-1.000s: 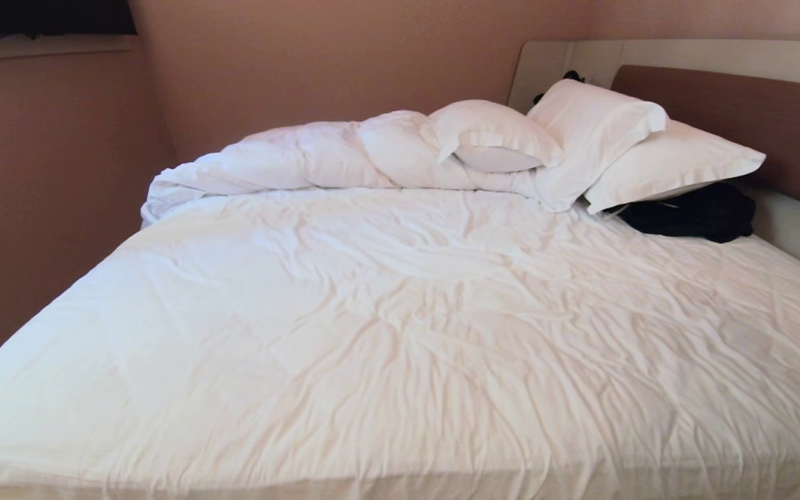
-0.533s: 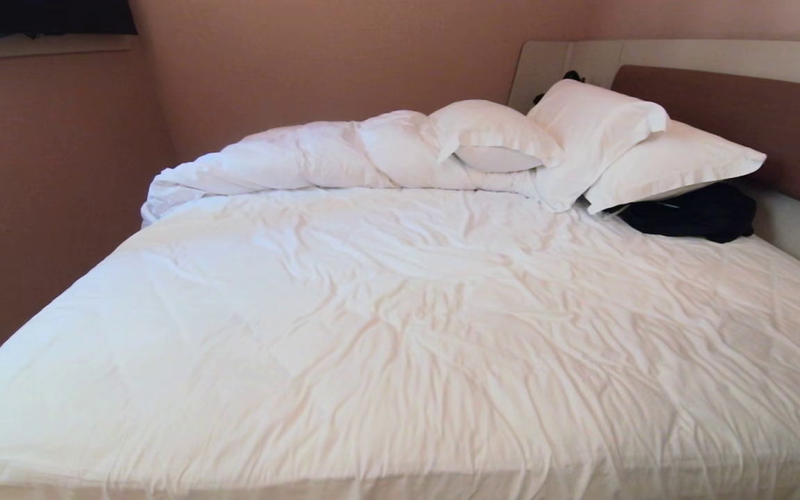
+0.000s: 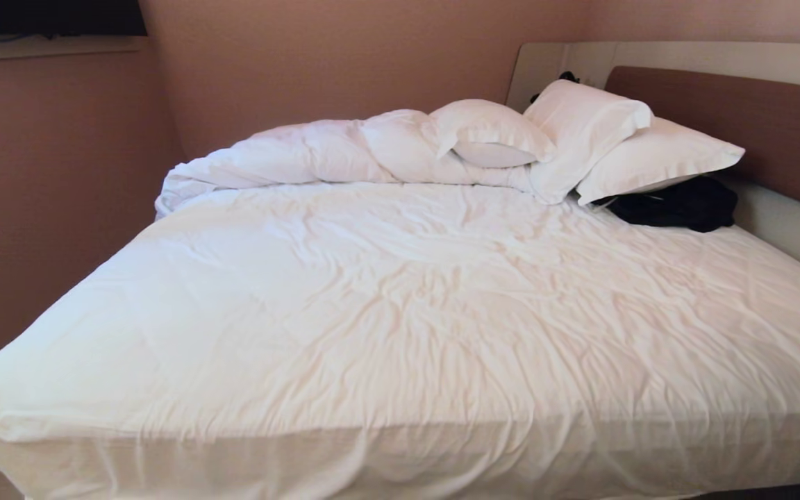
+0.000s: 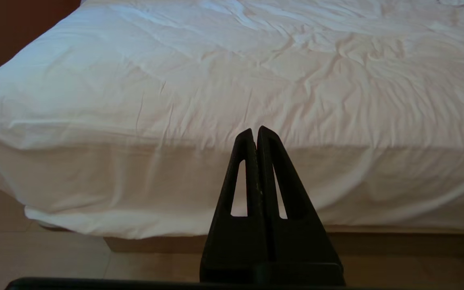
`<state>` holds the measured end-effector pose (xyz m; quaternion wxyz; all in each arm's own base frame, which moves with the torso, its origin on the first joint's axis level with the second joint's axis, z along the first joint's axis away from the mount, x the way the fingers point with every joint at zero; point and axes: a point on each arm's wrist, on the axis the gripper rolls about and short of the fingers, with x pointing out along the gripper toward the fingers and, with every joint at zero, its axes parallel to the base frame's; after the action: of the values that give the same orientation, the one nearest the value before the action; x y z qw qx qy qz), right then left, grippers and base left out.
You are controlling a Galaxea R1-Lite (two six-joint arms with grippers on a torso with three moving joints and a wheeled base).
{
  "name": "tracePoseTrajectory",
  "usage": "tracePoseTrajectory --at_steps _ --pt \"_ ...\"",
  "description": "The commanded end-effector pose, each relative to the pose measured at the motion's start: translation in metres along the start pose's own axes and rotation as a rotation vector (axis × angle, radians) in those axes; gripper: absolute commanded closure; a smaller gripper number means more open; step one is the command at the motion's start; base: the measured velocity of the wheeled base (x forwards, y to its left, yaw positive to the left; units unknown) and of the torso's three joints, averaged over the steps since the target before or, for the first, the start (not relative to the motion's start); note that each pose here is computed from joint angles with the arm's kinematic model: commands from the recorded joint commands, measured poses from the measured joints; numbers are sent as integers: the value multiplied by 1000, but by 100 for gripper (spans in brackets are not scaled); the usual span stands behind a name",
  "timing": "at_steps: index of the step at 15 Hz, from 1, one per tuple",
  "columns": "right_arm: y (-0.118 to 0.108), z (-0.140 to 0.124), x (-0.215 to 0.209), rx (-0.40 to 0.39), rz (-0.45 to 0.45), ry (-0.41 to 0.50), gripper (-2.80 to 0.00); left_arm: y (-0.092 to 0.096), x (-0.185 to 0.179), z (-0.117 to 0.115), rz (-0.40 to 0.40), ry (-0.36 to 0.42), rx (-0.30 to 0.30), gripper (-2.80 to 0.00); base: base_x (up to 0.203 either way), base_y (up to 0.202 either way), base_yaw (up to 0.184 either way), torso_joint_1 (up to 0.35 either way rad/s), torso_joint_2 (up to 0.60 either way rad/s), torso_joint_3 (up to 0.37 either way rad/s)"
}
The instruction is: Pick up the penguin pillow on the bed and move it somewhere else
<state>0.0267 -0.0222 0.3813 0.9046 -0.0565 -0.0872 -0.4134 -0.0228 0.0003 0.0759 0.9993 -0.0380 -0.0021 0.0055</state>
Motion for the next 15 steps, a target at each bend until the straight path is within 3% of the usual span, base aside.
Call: tracePoseTrajectory --at_steps 1,8,15 --pt "0 0 0 -1 -2 2 0 0 0 -1 1 2 -1 0 -191 0 2 6 -1 2" --pt "0 -5 -1 -8 -18 16 0 0 0 -1 1 2 -1 0 -172 0 0 -1 2 3" --pt "-5 -11 -10 -95 -77 23 0 0 0 -1 1 2 -1 0 0 0 0 0 0 0"
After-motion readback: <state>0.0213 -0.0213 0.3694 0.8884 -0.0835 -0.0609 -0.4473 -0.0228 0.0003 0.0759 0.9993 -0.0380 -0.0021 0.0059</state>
